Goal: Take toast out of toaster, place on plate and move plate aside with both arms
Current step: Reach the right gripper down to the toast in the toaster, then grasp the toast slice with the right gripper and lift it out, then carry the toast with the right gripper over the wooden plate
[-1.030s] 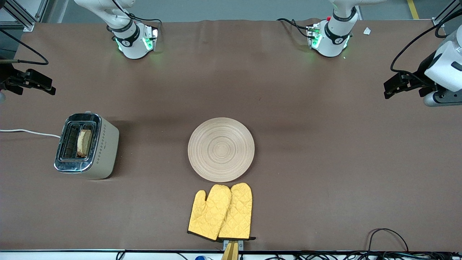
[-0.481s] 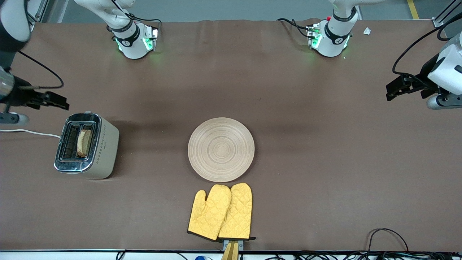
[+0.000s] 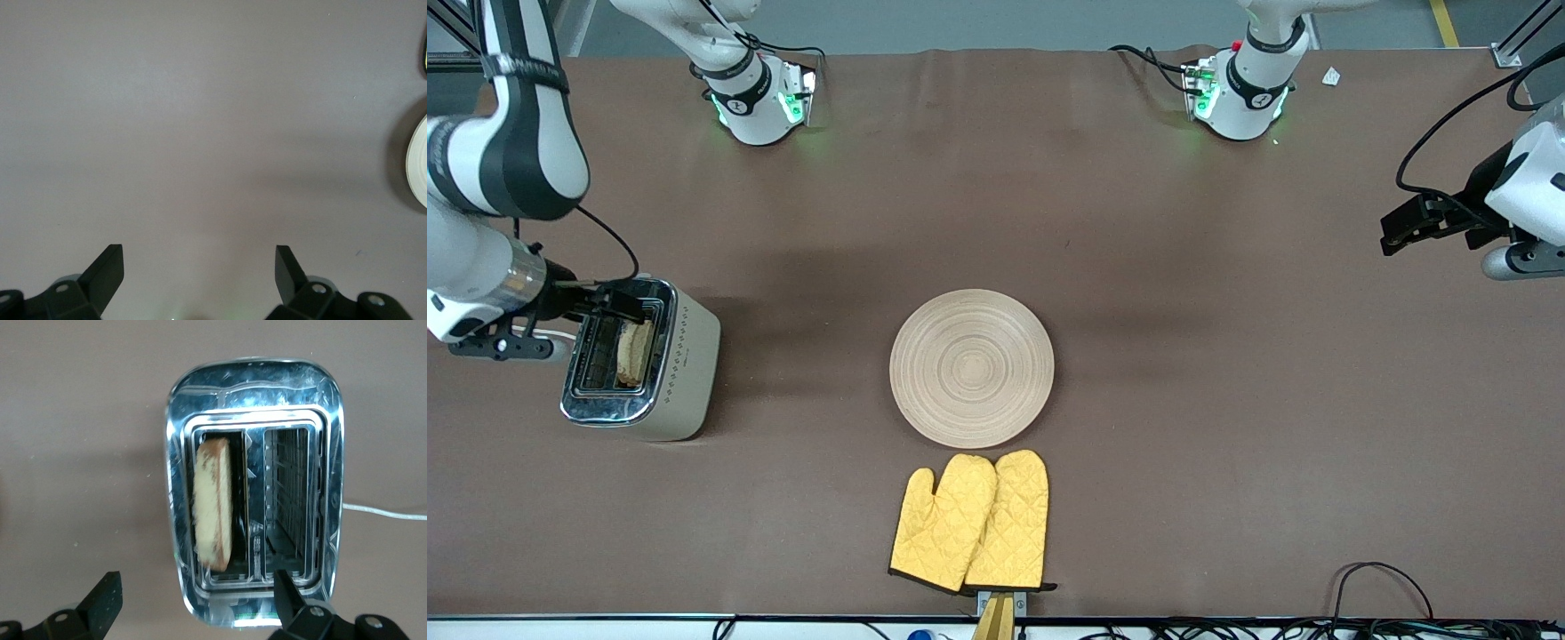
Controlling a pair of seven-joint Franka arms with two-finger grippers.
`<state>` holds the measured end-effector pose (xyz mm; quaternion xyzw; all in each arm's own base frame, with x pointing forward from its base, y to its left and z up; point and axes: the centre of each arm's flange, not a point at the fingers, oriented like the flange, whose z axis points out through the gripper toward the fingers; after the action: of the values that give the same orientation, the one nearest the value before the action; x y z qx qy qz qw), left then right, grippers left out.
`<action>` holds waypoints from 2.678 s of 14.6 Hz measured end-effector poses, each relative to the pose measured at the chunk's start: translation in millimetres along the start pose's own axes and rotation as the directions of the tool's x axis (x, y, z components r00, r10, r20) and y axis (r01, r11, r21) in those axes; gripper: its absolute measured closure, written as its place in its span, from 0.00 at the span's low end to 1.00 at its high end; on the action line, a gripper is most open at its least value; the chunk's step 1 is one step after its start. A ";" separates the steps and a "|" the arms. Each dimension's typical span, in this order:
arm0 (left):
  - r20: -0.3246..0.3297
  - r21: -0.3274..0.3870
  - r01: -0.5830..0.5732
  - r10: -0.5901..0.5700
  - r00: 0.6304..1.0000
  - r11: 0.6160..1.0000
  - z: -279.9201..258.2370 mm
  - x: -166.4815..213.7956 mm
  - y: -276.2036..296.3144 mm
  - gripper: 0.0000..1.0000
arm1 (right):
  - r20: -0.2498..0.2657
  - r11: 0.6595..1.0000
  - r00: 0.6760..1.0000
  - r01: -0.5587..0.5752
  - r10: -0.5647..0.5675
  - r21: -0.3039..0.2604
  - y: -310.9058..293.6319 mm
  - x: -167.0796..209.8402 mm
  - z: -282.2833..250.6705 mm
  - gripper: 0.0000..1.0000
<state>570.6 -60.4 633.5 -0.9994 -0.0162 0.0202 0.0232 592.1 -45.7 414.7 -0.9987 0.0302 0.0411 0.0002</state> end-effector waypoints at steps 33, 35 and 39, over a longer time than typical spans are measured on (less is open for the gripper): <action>0.003 0.000 -0.043 0.043 0.999 0.999 1.1 -0.1 5.9 0.00 | 0.120 0.811 0.991 -0.123 0.066 0.572 -314.4 -5.4 62.9 0.89; 0.003 0.000 -0.043 0.043 0.999 0.999 1.1 -0.1 5.5 0.00 | 0.118 0.776 0.988 -0.154 0.103 0.612 -358.7 -25.7 83.8 0.89; 0.002 0.000 -0.043 0.043 0.999 0.999 0.9 0.0 5.3 0.00 | 0.027 0.765 0.978 -0.179 0.206 0.619 -403.9 -36.9 132.0 0.89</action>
<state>570.8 -65.7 632.3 -0.9995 0.0053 0.0219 0.0226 568.9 360.0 285.2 -0.9356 0.1442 0.0075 0.3223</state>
